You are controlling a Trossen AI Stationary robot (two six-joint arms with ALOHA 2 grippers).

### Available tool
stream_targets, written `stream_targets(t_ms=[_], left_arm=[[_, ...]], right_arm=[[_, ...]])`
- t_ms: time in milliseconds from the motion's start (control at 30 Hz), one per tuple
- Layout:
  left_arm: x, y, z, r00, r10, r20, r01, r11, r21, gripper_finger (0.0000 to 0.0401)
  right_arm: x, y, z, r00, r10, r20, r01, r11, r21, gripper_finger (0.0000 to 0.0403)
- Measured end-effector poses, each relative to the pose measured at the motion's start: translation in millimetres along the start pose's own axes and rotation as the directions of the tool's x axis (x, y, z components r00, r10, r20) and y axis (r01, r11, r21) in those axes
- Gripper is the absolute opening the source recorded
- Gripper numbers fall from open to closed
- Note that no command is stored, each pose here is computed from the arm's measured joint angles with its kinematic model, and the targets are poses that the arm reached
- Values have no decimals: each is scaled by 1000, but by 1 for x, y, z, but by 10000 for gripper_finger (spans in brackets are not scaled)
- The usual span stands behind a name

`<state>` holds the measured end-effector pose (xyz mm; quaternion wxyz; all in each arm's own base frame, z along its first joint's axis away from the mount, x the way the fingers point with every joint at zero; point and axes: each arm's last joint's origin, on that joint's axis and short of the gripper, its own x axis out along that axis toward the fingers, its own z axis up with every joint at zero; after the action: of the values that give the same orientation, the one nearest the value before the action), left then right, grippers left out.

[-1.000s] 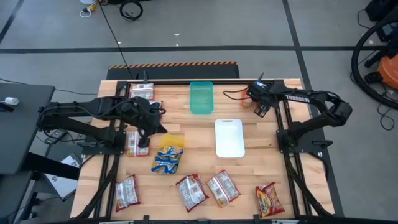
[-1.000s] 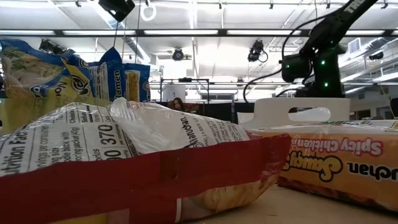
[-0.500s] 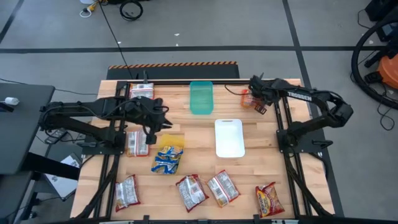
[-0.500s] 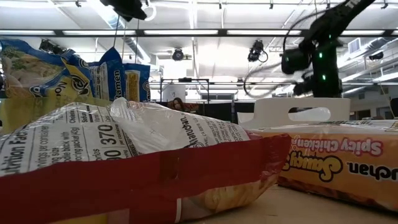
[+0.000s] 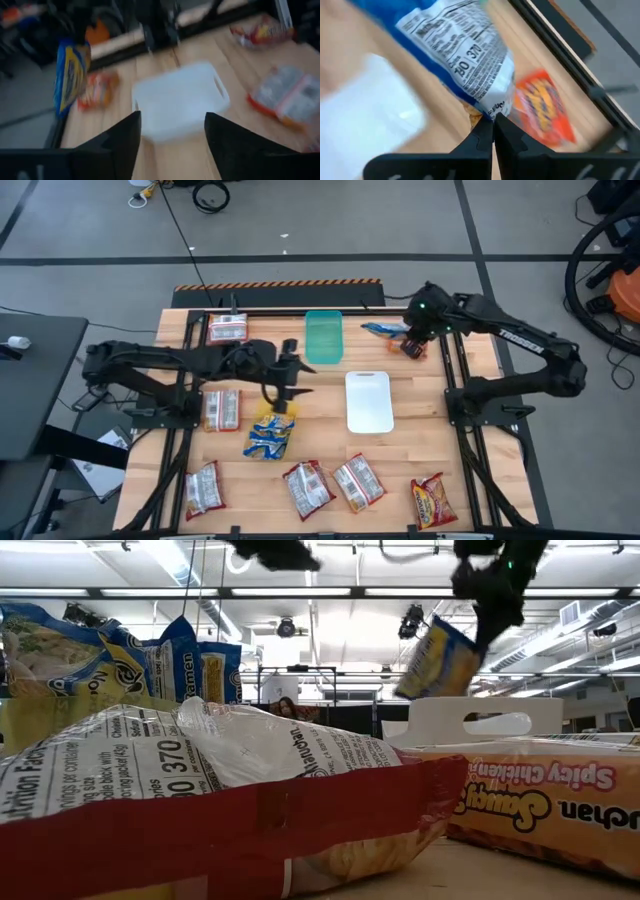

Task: Sort Maruchan noodles
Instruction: Put the blue noodle pack into the yellow bin

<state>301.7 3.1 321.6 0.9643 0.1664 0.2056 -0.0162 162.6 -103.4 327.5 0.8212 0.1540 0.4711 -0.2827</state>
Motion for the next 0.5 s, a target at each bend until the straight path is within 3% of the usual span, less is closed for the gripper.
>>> stream_targets(t_ms=[200,300,500], left_arm=[[31,10,9,974,98,202,-117,990,85,257],[45,12,6,965,118,235,-152,979,133,262],[73,10,-5,958,130,255,-165,979,122,263]], right_arm=[[-6,35,10,986,138,89,-135,990,-37,8],[-2,52,14,970,221,97,-215,974,-68,8],[5,82,21,939,315,135,-295,944,-151,8]])
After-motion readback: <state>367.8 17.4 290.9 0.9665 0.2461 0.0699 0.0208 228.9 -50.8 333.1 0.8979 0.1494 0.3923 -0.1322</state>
